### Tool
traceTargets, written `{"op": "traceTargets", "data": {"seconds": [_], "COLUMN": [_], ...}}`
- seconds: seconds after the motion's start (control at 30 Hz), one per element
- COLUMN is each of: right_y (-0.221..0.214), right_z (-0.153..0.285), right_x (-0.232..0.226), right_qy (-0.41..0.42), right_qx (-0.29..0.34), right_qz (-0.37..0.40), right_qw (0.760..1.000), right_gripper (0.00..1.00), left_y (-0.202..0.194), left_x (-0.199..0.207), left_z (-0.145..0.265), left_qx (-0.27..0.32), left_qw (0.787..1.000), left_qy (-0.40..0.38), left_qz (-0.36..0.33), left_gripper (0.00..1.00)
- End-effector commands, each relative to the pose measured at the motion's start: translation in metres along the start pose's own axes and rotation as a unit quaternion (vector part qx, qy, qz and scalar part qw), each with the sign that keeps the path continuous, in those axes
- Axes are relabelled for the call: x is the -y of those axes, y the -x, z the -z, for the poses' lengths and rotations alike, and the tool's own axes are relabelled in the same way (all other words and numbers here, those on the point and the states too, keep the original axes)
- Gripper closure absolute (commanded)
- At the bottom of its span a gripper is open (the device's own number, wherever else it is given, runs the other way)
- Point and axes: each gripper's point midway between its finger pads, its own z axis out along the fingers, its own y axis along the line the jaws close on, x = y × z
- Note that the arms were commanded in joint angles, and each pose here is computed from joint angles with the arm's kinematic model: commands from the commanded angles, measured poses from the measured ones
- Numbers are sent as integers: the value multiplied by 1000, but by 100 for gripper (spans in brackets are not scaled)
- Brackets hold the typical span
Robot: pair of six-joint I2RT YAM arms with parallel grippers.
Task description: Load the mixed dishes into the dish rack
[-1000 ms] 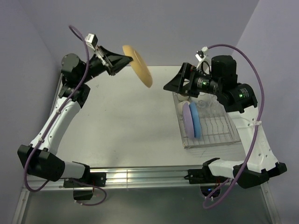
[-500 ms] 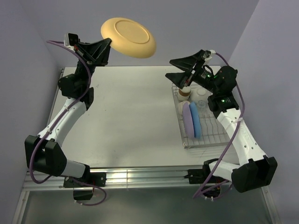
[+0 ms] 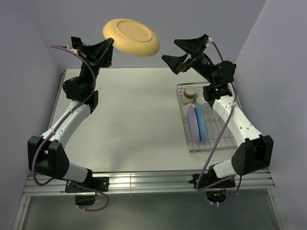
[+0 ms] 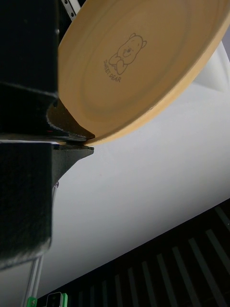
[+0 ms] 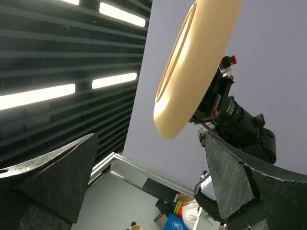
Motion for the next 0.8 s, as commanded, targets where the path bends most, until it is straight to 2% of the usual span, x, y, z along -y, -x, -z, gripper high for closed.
{"op": "traceTargets", "data": {"seconds": [0.0,0.27,0.4,0.5,0.57,0.6,0.63,0.67,0.7,0.73,0.77], "right_y": [-17,0,0,4,6,5,4,3,4,2,-1], "right_z": [-14,-43,-60,-71,-74,-74,-73,-72,-71,-70,-66], "right_x": [-37,-28,-41,-44,-43,-46,-49,-50,-46,-44,-49], "right_qy": [50,54,76,84,90,97,106,107,101,99,104], "right_qx": [-26,-31,-42,-45,-47,-49,-52,-54,-53,-53,-54], "right_qz": [23,-2,-7,-8,-18,-20,-19,-22,-26,-29,-20], "right_qw": [998,998,996,995,995,994,993,992,993,993,993], "right_gripper": [0,1,2,11,21,27,44,63,95,100,100], "left_y": [-40,-50,-59,-64,-66,-67,-67,-68,-68,-66,-66], "left_x": [107,109,105,103,99,96,92,90,79,71,69], "left_z": [17,19,18,18,18,18,19,20,22,23,27], "left_qx": [-99,-112,-120,-126,-131,-133,-133,-136,-132,-126,-122], "left_qw": [973,970,967,966,965,965,965,964,966,967,967], "left_qy": [-174,-179,-177,-175,-169,-164,-158,-151,-133,-117,-108], "left_qz": [115,123,138,145,152,158,163,170,180,188,195], "left_gripper": [100,100,100,100,100,100,100,85,69,52,1]}}
